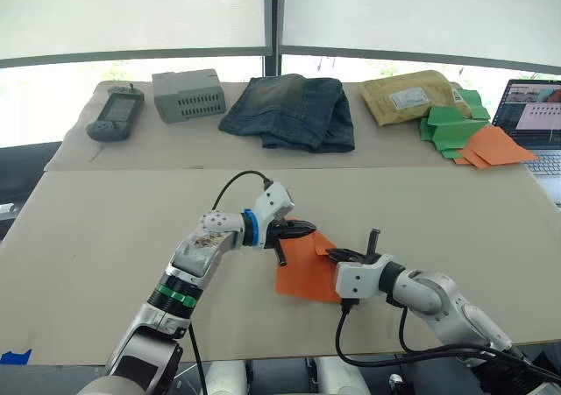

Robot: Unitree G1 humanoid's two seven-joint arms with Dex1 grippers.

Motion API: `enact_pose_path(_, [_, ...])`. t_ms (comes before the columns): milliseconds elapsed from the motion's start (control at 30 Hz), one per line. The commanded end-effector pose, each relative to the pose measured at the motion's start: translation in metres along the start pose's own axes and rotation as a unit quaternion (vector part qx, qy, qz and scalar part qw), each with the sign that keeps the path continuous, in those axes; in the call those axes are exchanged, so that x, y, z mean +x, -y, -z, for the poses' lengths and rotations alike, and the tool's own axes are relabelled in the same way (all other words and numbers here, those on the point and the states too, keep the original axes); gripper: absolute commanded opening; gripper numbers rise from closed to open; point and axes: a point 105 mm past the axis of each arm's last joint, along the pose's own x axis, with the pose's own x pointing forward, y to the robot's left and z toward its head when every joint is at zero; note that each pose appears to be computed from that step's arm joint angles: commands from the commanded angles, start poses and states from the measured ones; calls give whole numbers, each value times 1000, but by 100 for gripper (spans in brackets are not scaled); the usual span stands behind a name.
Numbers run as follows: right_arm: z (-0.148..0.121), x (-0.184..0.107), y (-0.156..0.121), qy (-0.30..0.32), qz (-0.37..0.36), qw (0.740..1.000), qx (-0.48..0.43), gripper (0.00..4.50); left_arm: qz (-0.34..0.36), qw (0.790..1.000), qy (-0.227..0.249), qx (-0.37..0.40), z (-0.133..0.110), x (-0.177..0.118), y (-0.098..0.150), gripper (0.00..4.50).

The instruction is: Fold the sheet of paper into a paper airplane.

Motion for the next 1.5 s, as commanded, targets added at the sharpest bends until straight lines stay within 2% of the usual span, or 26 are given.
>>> enact_pose_path(33, [4,1,-8,-9,-13,1000,1,6,-9,999,-15,31,-4,15,-3,0])
enact_pose_path(167, [5,-1,-9,-13,-7,1000,4,6,-62,994,-66,54,7,23,-19,0])
enact_pose_path(267, [8,-3,-10,-17,-5,1000,4,6,-60,991,-97,71,17,31,-17,0])
enact_pose_path(600, [6,-10,-6,-18,5,999,28,6,-33,990,-124,65,35,41,-7,0])
enact_pose_path(633, [7,-11,-6,-20,2,999,26,63,-33,990,-125,64,36,41,-7,0])
enact_pose_path(767, [7,-20,1,-28,2,1000,9,194,-31,988,-136,67,42,40,-7,0])
enact_pose_path(1067, [0,-64,45,43,58,983,167,194,-38,988,-140,61,48,39,-9,0])
enact_pose_path(1133, [8,-66,49,39,65,979,192,143,-35,988,-141,61,50,40,-7,0])
enact_pose_path(1267, [18,-51,59,37,93,959,266,13,-30,988,-139,64,48,41,-4,0])
enact_pose_path(1400, [22,-18,36,27,52,924,378,6,-32,988,-135,63,47,41,-5,0])
enact_pose_path(1500, [26,-6,25,15,43,908,417,6,-35,988,-137,63,47,38,-7,0])
